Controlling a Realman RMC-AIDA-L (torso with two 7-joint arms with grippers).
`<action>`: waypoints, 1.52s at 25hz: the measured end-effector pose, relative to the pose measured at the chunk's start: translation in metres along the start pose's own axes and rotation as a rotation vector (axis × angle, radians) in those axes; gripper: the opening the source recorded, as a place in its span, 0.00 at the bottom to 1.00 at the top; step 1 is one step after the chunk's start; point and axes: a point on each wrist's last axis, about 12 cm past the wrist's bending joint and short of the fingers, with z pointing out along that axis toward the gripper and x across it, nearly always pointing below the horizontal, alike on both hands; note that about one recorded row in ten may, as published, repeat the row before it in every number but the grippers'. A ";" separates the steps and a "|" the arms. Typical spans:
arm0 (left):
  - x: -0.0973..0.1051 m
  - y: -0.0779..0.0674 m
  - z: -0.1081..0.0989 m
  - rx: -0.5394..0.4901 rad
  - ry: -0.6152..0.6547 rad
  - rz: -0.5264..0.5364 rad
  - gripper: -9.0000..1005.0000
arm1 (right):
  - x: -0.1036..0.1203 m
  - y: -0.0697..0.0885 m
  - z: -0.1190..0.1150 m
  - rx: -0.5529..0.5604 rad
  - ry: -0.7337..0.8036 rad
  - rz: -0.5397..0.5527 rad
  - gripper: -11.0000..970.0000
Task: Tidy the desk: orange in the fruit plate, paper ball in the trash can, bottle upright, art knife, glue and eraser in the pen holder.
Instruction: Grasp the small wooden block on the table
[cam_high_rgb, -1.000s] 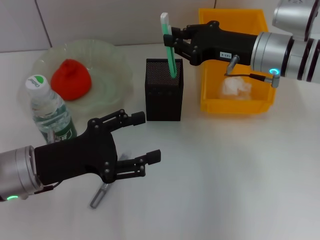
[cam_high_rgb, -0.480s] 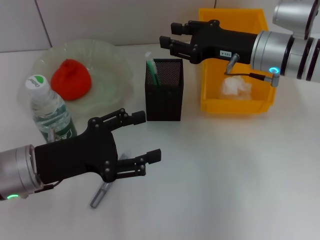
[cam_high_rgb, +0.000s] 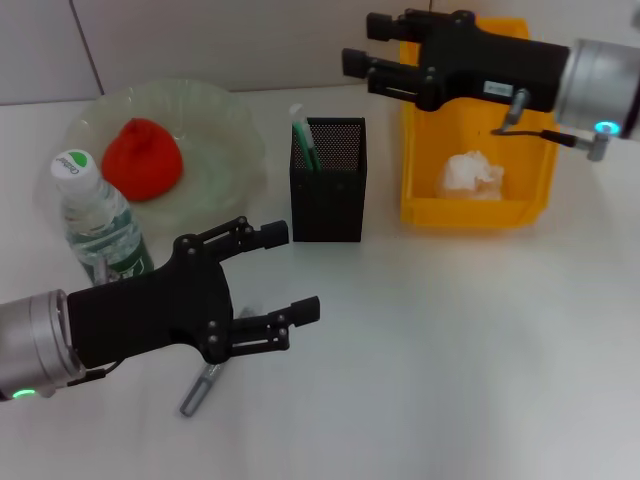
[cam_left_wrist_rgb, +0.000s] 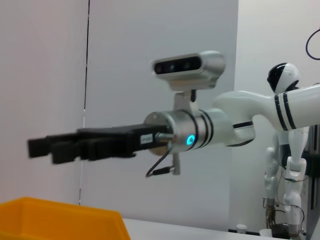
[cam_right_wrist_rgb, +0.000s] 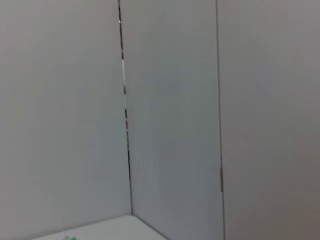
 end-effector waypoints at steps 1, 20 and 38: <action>0.000 0.000 0.000 -0.001 -0.001 0.000 0.85 | -0.002 0.002 -0.009 -0.008 -0.007 0.004 0.56; 0.001 0.001 -0.011 -0.045 -0.007 -0.011 0.85 | 0.017 0.039 -0.098 -0.128 0.016 0.052 0.60; -0.003 -0.006 -0.051 -0.128 0.036 0.009 0.84 | 0.034 0.059 -0.089 -0.320 0.188 0.011 0.60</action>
